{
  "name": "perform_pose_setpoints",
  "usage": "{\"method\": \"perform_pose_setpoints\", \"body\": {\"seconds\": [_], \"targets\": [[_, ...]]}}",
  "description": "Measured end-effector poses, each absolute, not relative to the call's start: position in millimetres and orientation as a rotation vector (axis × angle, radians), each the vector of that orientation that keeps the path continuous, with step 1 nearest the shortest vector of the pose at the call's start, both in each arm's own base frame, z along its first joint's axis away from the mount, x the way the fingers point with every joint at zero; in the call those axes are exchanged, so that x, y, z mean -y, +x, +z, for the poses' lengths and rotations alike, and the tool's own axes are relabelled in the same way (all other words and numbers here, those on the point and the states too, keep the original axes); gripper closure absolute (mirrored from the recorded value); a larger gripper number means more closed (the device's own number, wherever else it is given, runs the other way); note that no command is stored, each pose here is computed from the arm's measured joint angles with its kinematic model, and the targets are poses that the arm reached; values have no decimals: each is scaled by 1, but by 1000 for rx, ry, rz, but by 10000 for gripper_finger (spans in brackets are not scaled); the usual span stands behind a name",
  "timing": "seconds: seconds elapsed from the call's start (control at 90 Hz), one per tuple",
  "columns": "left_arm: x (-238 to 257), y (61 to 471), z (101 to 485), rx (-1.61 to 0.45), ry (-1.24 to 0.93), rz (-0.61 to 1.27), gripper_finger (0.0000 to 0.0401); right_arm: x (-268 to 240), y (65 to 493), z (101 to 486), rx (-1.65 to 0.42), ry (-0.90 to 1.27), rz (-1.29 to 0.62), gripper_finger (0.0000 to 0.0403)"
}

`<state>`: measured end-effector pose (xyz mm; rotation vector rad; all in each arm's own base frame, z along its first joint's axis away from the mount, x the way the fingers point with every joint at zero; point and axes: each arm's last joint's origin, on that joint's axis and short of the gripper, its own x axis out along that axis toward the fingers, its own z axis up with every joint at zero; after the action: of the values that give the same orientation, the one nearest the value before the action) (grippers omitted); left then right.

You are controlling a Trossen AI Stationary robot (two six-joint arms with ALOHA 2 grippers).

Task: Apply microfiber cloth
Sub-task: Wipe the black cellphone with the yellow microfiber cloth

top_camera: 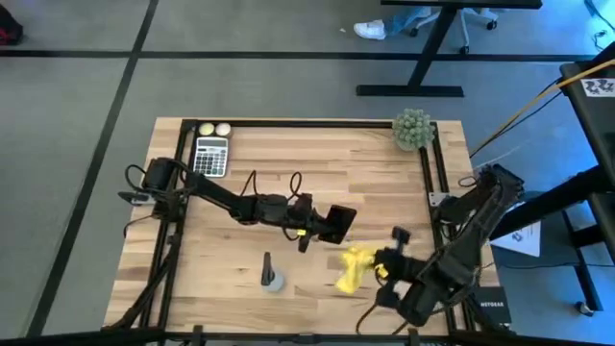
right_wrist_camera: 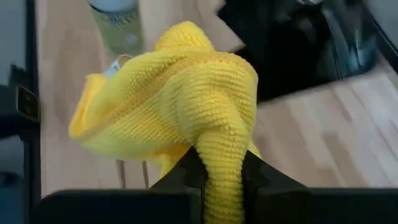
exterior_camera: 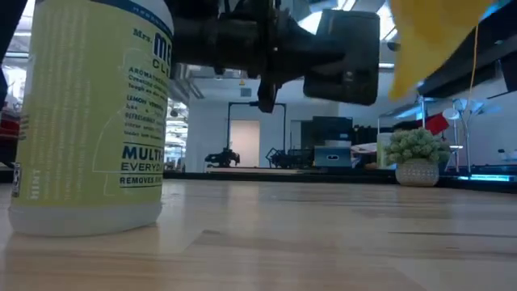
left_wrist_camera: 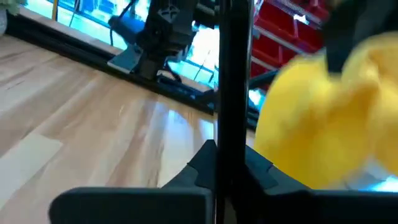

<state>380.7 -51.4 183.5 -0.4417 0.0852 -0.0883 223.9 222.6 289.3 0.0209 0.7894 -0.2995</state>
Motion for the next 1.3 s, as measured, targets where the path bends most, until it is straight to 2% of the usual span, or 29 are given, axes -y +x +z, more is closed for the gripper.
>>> {"method": "perform_pose_setpoints", "body": {"seconds": [0.211, 0.4, 0.589, 0.856, 0.956, 1.067, 1.2, 1.3], "targets": [[53, 381, 189, -35, -473, -104, 395, -200, 263, 250, -618, 9, -336, 386], [57, 380, 190, -23, -463, -130, 395, -167, 281, 244, -670, -26, -422, 386], [55, 380, 190, -21, -460, -143, 395, -161, 272, 238, -790, -6, -445, 386], [57, 380, 195, -6, -469, -231, 395, -167, 227, 227, -998, -21, -578, 386], [57, 380, 193, -20, -468, -222, 395, -170, 212, 232, -1022, -2, -612, 386], [54, 380, 193, -15, -468, -194, 395, -182, 210, 251, -976, 40, -527, 386], [54, 380, 192, -24, -467, -186, 395, -195, 223, 280, -840, 1, -403, 386], [54, 380, 192, -22, -466, -187, 395, -199, 234, 295, -691, -60, -383, 386]]}}
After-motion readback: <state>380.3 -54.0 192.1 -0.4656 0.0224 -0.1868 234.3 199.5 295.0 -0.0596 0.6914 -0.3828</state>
